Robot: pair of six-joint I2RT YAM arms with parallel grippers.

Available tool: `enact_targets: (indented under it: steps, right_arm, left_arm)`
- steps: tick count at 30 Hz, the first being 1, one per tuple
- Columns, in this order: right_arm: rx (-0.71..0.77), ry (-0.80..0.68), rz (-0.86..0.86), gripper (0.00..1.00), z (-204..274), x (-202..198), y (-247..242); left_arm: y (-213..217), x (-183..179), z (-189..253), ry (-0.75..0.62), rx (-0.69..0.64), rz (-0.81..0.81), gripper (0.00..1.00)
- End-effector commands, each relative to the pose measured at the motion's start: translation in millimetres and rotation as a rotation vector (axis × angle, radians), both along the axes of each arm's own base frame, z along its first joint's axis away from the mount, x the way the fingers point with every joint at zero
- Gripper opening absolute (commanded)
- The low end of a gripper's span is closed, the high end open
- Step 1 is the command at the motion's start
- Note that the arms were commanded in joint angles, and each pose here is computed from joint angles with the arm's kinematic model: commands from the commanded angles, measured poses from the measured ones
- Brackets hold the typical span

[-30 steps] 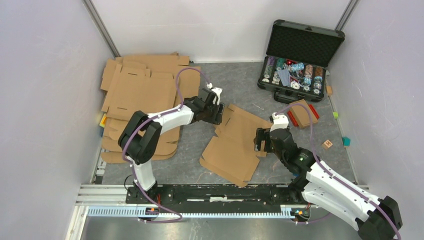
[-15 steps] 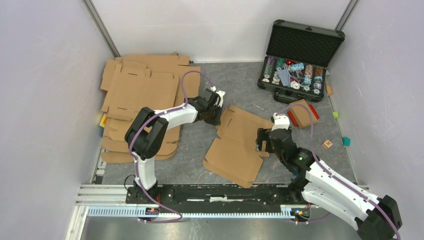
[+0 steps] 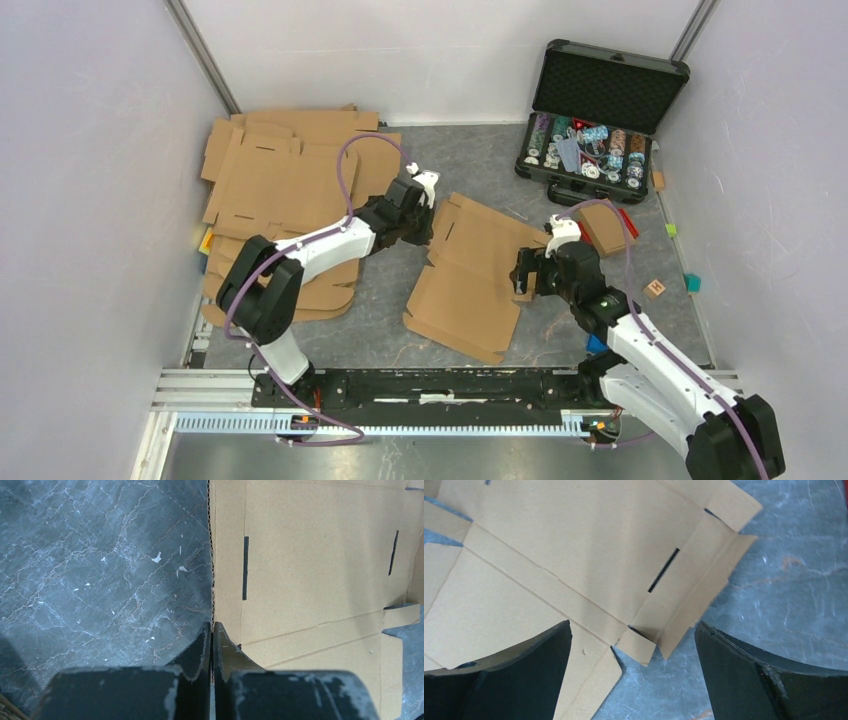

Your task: Fold the paper box

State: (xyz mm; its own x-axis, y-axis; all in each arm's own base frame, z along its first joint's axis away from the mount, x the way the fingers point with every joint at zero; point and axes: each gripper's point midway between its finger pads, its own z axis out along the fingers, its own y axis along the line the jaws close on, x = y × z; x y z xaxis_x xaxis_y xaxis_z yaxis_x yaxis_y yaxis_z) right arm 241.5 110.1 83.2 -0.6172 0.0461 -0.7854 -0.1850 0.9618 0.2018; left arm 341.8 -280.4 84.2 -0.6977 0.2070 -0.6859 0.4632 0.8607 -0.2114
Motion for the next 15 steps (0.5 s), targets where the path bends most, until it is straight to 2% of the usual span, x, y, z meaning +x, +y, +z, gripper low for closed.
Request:
enact_targets:
  steps: [1,6,12,15]
  right_arm:
    - [0.014,-0.143,0.124,0.98,41.4,23.1,20.2]
    - [0.006,-0.198,0.268,0.98,59.1,27.5,39.5]
    - [-0.045,-0.289,0.185,0.98,69.8,54.8,30.0]
    - [-0.026,-0.320,0.231,0.98,66.0,56.1,38.7]
  left_arm:
    - [-7.9,5.1,23.7,-0.112,-0.025,-0.046,0.02]
    - [-22.1,-4.6,32.2,-0.168,-0.019,-0.125,0.02]
    - [-29.8,-11.9,41.4,-0.205,-0.036,-0.160,0.02]
    - [-31.7,-17.5,52.2,-0.256,-0.067,-0.175,0.02]
